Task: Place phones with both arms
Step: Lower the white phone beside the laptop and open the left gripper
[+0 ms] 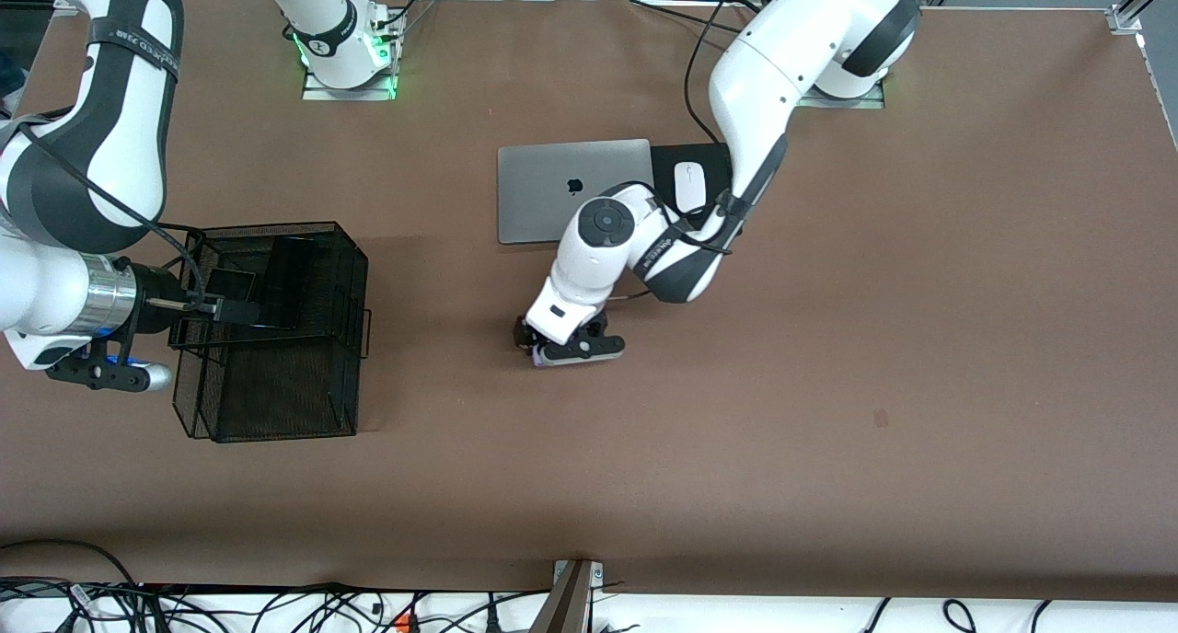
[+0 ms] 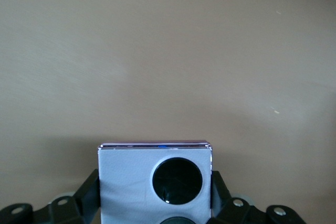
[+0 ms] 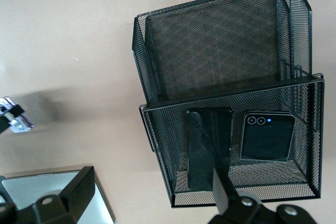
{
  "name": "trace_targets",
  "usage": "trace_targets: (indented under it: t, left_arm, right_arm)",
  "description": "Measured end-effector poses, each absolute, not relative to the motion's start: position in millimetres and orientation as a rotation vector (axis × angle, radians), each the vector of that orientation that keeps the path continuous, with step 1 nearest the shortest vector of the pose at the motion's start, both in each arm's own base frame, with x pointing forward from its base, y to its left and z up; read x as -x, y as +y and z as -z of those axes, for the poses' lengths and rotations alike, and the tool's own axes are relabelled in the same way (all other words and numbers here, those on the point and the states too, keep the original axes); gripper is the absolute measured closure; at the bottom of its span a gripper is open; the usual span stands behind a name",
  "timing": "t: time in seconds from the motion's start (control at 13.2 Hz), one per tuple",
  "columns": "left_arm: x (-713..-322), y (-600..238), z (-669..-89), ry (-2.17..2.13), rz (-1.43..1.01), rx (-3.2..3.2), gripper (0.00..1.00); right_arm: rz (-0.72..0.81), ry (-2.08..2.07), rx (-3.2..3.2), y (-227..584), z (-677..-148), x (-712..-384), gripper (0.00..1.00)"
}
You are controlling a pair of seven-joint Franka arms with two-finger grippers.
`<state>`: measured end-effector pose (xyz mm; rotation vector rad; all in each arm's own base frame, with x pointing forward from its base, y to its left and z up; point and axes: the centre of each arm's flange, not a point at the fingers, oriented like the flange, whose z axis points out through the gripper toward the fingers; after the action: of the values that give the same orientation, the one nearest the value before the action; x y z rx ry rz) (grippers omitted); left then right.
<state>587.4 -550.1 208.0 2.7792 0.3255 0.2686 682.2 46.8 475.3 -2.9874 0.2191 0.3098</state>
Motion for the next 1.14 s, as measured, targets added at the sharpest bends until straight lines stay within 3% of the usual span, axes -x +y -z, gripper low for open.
trace_targets:
  t: [0.38,1.06,1.14]
  left_arm:
    - [-577.6,-570.5,-180.2,0.361,-0.297,-2.689,0.15]
    - [-570.3,-585.8,-179.4,0.298,-0.316,-2.678,0.15]
    - [-569.9,-586.5,-180.0,0.298,-0.316,-2.677,0.08]
  right_arm:
    - [-0.310,0.219,2.988,46.7,-475.0,-682.3,0.00]
    - [-0.311,0.219,2.988,46.7,-474.8,-682.3,0.00]
    - [-0.311,0.220,2.988,46.6,-474.8,-682.3,0.00]
